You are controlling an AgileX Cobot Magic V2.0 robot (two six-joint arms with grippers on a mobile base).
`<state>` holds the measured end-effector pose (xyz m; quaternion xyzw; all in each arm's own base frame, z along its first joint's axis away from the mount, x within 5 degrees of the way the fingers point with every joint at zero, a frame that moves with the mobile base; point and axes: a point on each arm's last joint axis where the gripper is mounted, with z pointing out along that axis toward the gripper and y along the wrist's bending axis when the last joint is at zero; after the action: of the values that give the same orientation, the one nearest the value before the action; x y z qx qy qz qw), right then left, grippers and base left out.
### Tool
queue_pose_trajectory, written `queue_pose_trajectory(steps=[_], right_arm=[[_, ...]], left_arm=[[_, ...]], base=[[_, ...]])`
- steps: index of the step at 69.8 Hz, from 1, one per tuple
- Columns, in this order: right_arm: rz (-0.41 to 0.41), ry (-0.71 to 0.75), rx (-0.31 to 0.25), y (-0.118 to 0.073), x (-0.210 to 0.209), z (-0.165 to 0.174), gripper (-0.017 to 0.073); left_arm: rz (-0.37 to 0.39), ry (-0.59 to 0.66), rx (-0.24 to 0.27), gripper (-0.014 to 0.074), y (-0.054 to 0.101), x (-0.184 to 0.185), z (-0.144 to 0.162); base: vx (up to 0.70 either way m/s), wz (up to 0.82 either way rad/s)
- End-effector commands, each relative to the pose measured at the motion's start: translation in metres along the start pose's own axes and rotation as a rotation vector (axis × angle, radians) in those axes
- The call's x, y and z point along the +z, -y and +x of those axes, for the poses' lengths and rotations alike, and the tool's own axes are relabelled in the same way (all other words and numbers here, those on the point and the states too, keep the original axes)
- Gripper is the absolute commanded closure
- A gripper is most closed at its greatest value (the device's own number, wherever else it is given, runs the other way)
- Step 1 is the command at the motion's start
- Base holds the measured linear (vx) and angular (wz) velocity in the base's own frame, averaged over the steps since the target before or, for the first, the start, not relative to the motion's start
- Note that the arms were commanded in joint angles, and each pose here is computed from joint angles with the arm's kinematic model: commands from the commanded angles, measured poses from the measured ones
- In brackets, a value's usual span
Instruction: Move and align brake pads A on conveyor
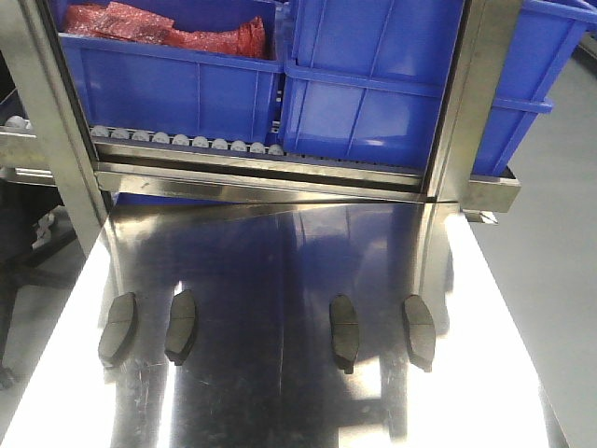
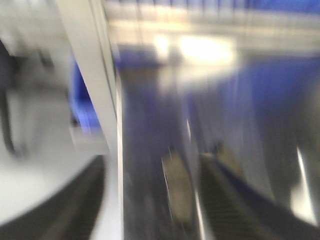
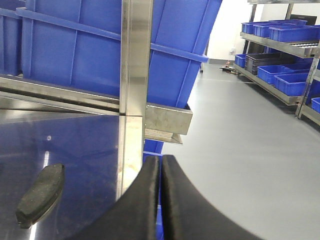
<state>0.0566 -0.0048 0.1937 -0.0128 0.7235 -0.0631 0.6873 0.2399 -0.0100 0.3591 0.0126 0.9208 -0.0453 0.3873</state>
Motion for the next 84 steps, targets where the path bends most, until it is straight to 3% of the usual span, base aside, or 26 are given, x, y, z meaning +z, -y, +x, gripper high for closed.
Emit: queue_pose_trajectory(steps=[1, 25, 50, 66, 84], right_arm=[[0.004, 0.078, -0.011, 0.000, -0.001, -0.006, 0.0563], [0.004, 0.078, -0.011, 0.000, -0.001, -0.006, 0.0563], [0.004, 0.078, -0.011, 0.000, -0.001, -0.006, 0.0563], [0.004, 0.078, -0.011, 0.000, -0.001, -0.006, 0.0563], [0.004, 0.078, -0.011, 0.000, -0.001, -0.006, 0.0563]], left_arm=[[0.049, 0.004, -0.035, 0.0048, 0.005, 0.007, -0.010], [0.114, -0.304, -0.120, 0.0018, 0.008, 0.080, 0.008], [0.060, -0.529, -0.065, 0.0018, 0.042, 0.143, 0.038], [0.036, -0.619, -0.020, 0.0018, 0.052, 0.170, 0.034], [-0.033, -0.652, 0.017, 0.0018, 0.050, 0.190, 0.016]], base=[[0.00, 0.00], [0.00, 0.00], [0.00, 0.00], [0.00, 0.00], [0.00, 0.00]])
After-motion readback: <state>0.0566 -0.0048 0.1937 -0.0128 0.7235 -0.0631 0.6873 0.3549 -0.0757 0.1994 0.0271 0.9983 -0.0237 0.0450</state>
